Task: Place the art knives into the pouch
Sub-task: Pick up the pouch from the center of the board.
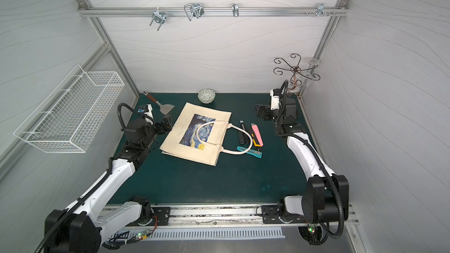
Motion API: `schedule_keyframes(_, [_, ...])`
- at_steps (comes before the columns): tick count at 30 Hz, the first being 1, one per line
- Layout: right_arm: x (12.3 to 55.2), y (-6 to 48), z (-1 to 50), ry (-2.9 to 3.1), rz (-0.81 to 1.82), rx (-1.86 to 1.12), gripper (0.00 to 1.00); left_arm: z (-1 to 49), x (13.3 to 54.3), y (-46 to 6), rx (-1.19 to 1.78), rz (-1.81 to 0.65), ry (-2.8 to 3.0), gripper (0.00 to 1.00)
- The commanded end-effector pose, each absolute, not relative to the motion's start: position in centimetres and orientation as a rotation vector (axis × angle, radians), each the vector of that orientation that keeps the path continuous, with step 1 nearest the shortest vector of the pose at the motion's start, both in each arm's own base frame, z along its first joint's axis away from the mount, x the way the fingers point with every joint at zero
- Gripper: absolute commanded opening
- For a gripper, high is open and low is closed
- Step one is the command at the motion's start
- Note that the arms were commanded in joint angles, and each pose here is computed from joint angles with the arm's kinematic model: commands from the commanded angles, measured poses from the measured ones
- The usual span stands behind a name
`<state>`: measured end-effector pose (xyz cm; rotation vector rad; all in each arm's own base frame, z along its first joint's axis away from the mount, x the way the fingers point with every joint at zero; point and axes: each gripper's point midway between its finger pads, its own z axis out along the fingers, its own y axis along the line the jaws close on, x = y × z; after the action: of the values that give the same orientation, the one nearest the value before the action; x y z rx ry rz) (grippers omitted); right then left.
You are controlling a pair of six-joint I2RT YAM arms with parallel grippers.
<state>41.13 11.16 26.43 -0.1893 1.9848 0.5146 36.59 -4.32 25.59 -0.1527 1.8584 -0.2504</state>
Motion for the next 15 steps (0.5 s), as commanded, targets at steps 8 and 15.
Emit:
schedule_keyframes(8, [36.6,14.9,24.0,2.123,0.823,-0.263,0.99,23.0,35.9,-12.9,-0.072,-0.81,2.141,0.99])
schedule_keyframes(15, [37.1,12.1,23.1,2.053,1.094,-0.016,0.99,17.3,36.4,-14.8,-0.178,-0.793,2.315,0.98])
